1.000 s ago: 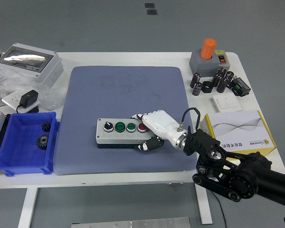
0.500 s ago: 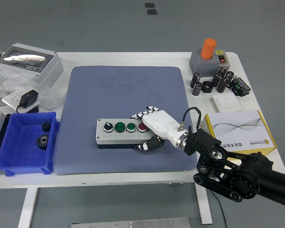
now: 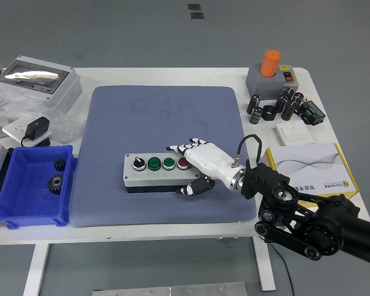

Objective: Pick up the button,place it on the desk,press the button,press the button

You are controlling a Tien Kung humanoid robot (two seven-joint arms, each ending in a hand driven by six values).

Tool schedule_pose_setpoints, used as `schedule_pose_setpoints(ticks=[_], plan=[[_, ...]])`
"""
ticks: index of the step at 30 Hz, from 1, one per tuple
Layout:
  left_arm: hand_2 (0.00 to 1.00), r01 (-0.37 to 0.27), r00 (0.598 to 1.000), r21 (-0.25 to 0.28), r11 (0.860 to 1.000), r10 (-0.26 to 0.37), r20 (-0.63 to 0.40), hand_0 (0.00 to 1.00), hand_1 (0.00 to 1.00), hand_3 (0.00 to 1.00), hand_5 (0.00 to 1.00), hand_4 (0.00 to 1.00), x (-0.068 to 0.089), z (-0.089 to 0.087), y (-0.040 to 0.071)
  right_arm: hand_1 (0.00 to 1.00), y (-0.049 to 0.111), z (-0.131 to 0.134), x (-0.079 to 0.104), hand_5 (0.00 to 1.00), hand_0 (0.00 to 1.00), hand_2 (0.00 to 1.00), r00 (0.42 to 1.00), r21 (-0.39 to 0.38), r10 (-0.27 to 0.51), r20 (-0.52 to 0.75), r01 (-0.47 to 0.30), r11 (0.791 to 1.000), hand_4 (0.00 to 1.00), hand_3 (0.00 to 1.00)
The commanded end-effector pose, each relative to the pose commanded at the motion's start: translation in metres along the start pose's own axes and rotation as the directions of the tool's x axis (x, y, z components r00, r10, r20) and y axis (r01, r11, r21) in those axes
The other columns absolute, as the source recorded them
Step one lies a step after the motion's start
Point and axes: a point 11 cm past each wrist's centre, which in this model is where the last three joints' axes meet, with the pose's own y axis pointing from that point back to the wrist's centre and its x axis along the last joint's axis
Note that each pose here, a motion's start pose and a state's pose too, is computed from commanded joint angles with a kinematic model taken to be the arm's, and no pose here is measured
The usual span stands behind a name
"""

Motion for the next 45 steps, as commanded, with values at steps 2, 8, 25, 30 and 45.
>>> schedule_pose_setpoints(ticks=[2,8,25,30,45], plan=[[0.651,0.003,1.0,0.004,1.0,-0.003,0.001,0.696,0.671,0.788,0.88,0.596,0.0,0.0,0.0,0.959,0.003,-0.002,0.008,0.303,0.998,0.973,1.0,0.011,-0.011,0.006,0.011,1.0,0.941,0.998],[0.651,0.004,1.0,-0.004,1.0,-0.004,0.001,0.696,0.672,0.788,0.876,0.593,0.0,0.001,0.0,0.998,0.029,0.007,0.039,0.268,0.998,0.998,0.993,0.038,-0.025,0.111,0.021,0.999,0.917,0.998],[0.649,0.002,1.0,-0.008,1.0,-0.002,-0.006,0.697,0.671,0.786,0.868,0.59,-0.001,0.002,0.0,0.956,0.06,0.019,0.078,0.297,0.998,0.969,0.999,-0.085,-0.026,0.035,0.029,0.996,0.704,0.998],[0.65,0.0,1.0,-0.006,1.0,0.0,-0.006,0.697,0.672,0.773,0.85,0.563,0.0,0.002,0.0,0.182,0.059,0.017,0.075,0.125,0.189,0.268,0.996,-0.115,-0.082,-0.015,0.08,0.99,0.396,0.772],[0.649,0.003,1.0,-0.006,1.0,-0.003,-0.005,0.698,0.672,0.772,0.854,0.563,-0.001,0.004,0.001,0.102,0.038,-0.018,0.049,0.002,0.113,0.187,0.987,-0.045,-0.144,-0.066,0.141,0.989,0.361,0.756]])
